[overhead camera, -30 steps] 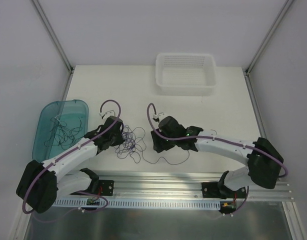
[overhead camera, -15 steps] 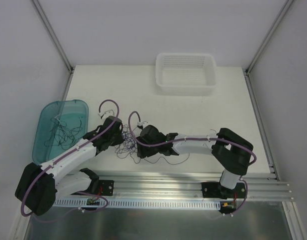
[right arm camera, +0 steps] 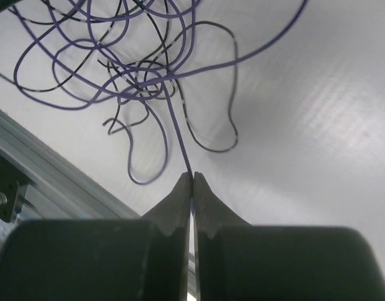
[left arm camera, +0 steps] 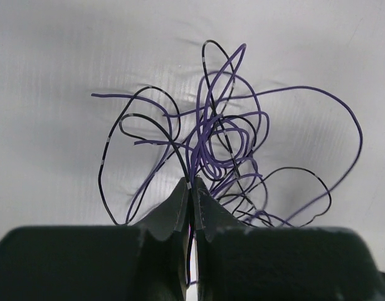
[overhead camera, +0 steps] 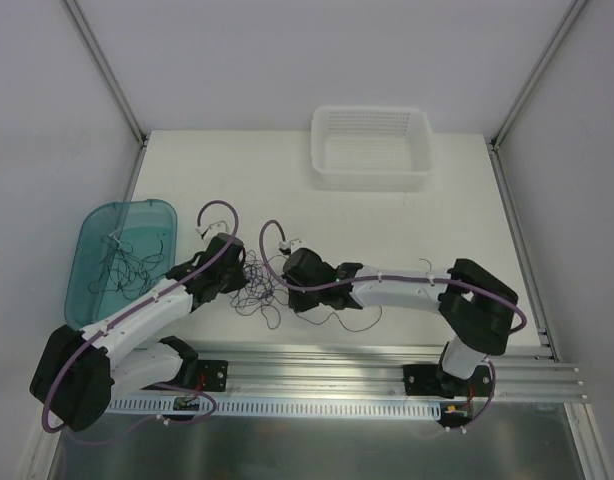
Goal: Untangle the cables
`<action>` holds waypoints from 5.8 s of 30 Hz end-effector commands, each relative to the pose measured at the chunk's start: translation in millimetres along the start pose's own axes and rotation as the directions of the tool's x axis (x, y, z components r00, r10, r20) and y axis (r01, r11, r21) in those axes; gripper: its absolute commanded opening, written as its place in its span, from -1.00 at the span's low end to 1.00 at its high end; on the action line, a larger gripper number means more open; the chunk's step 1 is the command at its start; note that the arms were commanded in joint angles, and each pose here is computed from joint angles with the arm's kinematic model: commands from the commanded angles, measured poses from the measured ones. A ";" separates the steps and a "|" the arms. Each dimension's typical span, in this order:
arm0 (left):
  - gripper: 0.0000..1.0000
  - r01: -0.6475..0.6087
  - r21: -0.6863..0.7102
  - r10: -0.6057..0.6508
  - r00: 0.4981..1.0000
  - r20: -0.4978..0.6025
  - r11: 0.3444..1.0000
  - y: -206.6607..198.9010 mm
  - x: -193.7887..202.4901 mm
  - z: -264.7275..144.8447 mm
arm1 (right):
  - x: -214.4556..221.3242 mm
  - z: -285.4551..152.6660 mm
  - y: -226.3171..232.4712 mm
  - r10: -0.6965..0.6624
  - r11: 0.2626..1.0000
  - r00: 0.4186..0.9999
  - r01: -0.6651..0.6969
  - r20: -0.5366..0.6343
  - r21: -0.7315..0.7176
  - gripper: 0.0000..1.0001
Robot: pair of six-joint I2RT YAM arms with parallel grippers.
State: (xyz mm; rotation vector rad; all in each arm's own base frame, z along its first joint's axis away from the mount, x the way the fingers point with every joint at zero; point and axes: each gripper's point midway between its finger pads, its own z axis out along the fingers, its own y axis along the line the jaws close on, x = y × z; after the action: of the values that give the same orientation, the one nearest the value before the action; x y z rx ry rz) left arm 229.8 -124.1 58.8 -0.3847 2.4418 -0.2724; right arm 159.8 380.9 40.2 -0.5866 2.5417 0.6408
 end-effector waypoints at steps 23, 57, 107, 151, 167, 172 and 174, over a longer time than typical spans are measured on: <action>-1.00 -0.015 -0.173 0.019 1.000 0.017 0.985 45.0 -1.1 7.0 | -117.3 -367.7 -127.4 -0.024 0.970 0.733 -0.147 0.679 0.193 -0.99; 0.81 -0.110 0.281 0.082 0.991 0.110 0.953 -44.9 -56.2 -84.3 | 18.7 -178.7 -211.8 0.266 0.873 0.946 -0.318 0.185 0.370 -0.71; 0.91 -0.477 0.134 0.449 0.872 0.192 0.869 -8.0 -58.5 -79.9 | 41.1 -134.4 -308.2 0.604 0.517 0.723 -0.675 0.335 0.526 0.54; 0.91 -0.443 0.118 0.421 0.891 0.170 0.889 -2.3 -59.4 -73.5 | -329.6 -308.2 -227.4 0.100 0.901 0.659 -0.378 0.746 0.213 -0.99; 0.90 -0.437 0.127 0.420 0.897 0.137 0.891 -3.2 -58.9 -65.9 | -423.3 -407.6 -117.6 0.128 0.985 0.417 0.053 0.900 -0.165 -0.99; 0.90 -0.434 0.131 0.417 0.899 0.135 0.891 -2.9 -57.8 -65.6 | -435.5 -413.3 -120.3 0.130 0.983 0.363 0.072 0.922 -0.167 -0.99; 0.91 -0.431 0.129 0.415 0.900 0.134 0.893 -2.3 -58.0 -65.2 | -443.9 -405.4 -137.3 0.130 0.989 0.347 0.022 0.929 -0.147 -0.99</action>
State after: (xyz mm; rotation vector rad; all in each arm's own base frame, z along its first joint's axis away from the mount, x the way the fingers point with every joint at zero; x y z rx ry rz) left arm 227.3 -98.2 137.1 0.2094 2.3375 -0.2242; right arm 454.6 192.7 507.1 -0.0604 1.5144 0.8443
